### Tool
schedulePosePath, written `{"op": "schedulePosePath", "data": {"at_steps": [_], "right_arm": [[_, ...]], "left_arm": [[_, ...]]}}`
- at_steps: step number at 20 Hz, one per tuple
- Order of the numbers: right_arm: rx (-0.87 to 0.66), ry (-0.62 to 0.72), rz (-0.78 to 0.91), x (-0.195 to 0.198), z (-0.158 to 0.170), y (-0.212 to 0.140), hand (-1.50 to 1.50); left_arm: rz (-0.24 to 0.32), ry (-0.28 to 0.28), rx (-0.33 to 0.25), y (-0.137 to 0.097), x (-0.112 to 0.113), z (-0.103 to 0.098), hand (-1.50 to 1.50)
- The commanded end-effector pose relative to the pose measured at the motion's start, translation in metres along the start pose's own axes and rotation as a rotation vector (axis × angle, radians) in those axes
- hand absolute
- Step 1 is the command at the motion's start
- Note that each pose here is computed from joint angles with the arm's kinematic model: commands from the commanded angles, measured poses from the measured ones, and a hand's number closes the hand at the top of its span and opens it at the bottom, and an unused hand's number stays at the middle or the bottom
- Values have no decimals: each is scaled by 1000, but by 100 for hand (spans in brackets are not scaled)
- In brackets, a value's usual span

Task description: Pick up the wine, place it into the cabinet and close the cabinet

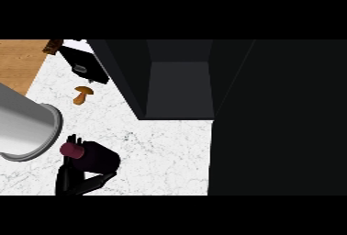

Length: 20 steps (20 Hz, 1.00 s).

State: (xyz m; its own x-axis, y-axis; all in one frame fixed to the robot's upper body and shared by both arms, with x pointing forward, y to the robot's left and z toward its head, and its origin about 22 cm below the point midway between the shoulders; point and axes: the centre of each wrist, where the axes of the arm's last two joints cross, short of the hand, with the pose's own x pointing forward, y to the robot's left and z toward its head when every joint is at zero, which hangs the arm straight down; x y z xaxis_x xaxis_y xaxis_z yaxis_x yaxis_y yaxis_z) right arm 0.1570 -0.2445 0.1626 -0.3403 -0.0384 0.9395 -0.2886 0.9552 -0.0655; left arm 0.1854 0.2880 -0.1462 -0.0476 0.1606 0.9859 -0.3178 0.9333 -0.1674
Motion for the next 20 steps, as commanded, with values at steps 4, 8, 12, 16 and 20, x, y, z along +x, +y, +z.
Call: {"op": "schedulePosePath", "data": {"at_steps": [4,8,12,16,20], "right_arm": [[-8,0,1,17,-6,-6,-150],[-12,10,4,-9,-9,-14,-150],[-8,3,0,-7,11,-7,-150],[-14,-25,-8,12,7,7,-150],[16,17,4,-12,-2,-8,-150]], "left_arm": [[79,-27,-3,-2,-21,-4,-150],[100,-11,-27,-14,-25,7,-150],[125,-5,-47,-2,-30,-1,150],[121,-1,-77,-4,-30,8,150],[122,11,-58,-4,-30,-7,150]]}}
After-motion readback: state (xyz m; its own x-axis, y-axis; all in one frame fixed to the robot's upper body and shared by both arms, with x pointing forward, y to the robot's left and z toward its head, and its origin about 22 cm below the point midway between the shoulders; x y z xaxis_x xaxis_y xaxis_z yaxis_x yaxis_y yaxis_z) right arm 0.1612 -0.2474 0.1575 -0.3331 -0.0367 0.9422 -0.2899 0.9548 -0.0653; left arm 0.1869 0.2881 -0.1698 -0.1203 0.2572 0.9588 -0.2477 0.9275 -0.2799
